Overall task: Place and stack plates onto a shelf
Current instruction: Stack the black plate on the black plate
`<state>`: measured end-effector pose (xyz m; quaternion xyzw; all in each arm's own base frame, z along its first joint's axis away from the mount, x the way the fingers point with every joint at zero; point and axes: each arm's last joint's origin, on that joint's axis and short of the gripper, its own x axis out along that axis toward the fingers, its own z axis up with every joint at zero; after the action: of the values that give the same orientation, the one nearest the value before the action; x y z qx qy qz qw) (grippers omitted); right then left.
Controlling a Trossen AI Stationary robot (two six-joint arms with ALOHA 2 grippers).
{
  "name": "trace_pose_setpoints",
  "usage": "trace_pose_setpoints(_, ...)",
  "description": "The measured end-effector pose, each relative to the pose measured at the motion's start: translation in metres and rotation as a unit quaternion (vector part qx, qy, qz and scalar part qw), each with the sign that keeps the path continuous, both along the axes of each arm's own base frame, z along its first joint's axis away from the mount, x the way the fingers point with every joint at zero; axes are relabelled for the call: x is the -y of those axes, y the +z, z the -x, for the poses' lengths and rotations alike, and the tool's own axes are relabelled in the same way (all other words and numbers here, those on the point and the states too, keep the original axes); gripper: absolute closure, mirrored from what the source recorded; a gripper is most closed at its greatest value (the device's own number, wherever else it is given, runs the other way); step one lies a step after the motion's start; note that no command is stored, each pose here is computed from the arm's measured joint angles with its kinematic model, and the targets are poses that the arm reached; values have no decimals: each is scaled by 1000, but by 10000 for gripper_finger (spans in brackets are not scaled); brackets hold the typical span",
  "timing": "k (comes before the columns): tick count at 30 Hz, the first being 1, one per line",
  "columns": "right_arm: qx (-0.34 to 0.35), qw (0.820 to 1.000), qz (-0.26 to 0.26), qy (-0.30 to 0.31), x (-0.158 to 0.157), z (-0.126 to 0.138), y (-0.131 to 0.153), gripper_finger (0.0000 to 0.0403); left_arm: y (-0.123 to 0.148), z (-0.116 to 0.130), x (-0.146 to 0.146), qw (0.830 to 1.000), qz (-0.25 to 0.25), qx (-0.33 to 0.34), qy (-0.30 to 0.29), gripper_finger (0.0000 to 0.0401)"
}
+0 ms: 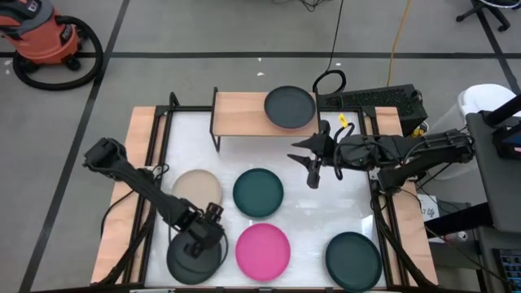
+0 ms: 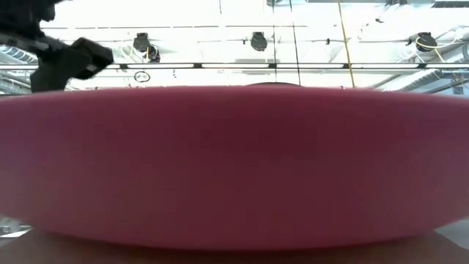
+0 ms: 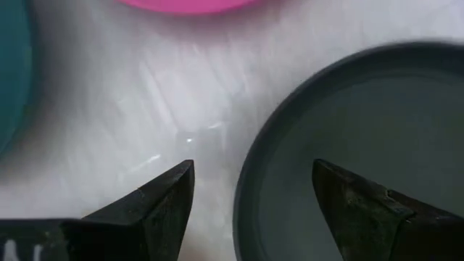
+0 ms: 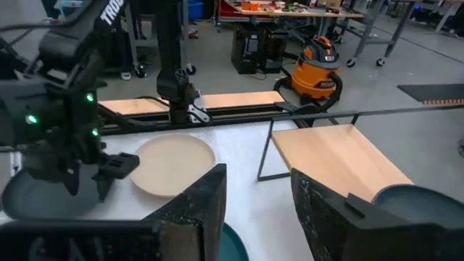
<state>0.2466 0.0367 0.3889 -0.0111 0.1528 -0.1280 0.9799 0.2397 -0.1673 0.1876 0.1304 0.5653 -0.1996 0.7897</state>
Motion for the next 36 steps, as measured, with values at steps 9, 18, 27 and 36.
trace_pose_setpoints(9, -8, 1000, 2, 2, -1, -3, -18, 264, -20, -8, 0, 999, -13, -29, -16, 126)
trace_pose_setpoints(18, -24, 1000, 14, 4, -1, -4, -27, 264, -26, -10, 0, 999, -18, -35, -27, 253)
trace_pose_setpoints(27, -22, 1000, 14, 4, -1, -4, -26, 264, -22, -16, -10, 999, 15, -48, -7, 389)
trace_pose_setpoints(36, -23, 1000, 14, 4, -1, -4, -27, 264, 42, -14, -24, 999, -5, -36, 16, 392)
